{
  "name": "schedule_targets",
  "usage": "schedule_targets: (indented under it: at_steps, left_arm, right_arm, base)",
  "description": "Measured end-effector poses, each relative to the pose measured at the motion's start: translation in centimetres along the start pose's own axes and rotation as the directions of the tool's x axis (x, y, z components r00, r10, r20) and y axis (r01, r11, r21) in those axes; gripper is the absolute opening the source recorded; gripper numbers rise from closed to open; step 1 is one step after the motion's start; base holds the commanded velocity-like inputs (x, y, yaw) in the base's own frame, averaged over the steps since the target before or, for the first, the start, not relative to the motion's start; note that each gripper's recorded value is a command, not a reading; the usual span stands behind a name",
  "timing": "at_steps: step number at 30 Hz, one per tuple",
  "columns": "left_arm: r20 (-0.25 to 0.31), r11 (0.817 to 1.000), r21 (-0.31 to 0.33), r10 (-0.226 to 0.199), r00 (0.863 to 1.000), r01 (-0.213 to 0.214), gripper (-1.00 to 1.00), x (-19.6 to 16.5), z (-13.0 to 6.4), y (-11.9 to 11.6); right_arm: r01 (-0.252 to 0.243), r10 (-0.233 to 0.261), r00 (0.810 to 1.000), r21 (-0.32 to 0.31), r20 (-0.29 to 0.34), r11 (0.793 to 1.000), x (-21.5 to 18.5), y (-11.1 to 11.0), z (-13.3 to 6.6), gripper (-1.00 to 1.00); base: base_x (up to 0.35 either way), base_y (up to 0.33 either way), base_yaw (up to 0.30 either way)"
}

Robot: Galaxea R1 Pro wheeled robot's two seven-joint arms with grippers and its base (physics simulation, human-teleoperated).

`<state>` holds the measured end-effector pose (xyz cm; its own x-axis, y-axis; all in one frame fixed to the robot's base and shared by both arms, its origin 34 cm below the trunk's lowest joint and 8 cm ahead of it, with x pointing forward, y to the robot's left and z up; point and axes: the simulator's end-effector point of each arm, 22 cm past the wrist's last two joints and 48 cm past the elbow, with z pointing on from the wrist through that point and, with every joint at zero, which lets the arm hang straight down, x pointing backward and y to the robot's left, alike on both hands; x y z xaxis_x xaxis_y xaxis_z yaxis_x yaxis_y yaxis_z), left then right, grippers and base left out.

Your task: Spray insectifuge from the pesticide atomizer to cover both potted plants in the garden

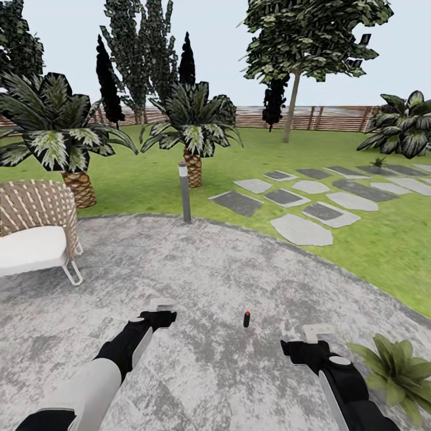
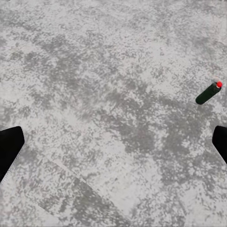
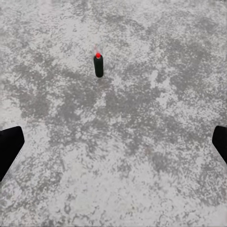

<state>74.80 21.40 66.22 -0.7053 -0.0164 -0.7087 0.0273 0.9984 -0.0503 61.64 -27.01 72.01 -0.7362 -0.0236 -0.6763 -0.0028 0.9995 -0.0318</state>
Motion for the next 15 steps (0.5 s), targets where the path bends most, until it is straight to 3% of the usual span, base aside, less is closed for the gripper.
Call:
schedule_targets:
  at_steps: [9,15]
  left_arm:
    - [-0.001,1.0,0.0,0.0,1.0,0.0,1.0,0.04,0.03,-0.01]
    - [-0.002,1.0,0.0,0.0,1.0,0.0,1.0,0.07,0.03,-0.01]
  right_arm:
    - [0.0,0.0,1.0,0.0,-0.001,1.0,0.05,-0.01,0.02,1.0]
    - [0.0,0.0,1.0,0.0,-0.001,1.0,0.06,-0.02,0.02,1.0]
  base:
    - [0.347,0.008,0.009]
    - [0.333,0.126,0.0]
